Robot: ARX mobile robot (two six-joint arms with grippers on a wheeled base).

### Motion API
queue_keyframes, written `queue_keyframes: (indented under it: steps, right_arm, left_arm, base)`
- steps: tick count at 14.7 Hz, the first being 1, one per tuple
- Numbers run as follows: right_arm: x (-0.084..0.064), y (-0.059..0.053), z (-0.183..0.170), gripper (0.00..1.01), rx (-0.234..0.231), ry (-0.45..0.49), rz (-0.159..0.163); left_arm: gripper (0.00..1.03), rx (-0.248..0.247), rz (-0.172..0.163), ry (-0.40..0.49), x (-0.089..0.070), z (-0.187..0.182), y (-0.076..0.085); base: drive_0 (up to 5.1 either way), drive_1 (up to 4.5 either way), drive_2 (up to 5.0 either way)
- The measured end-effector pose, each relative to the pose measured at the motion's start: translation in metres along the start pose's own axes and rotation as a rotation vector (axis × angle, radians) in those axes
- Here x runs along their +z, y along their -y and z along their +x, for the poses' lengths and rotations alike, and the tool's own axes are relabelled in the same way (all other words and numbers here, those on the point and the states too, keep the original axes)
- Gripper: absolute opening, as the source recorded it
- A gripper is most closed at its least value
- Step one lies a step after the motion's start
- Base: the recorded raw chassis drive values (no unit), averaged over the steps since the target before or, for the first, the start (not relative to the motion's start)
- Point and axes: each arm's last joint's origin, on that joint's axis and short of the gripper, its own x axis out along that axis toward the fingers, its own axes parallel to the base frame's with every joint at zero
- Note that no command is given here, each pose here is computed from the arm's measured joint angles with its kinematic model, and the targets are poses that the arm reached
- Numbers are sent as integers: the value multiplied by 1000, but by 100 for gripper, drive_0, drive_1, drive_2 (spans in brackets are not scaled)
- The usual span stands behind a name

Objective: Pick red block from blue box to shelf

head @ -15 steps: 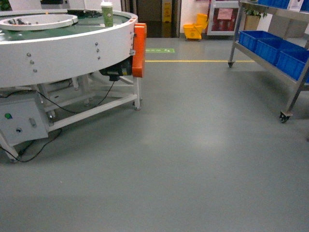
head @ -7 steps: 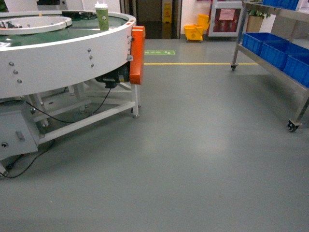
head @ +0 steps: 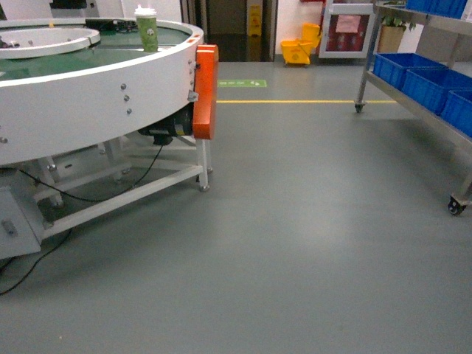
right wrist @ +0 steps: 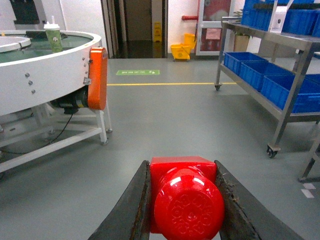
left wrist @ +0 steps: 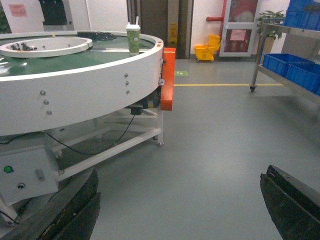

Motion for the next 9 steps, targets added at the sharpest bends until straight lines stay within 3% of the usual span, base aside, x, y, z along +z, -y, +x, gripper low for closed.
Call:
queue_keyframes:
  steps: [9]
  right_arm:
    - [0,0,0,27,0,1,0]
  left_arm:
    - [98,0,0,3,0,0,0]
  base:
    - [-3,401,-408]
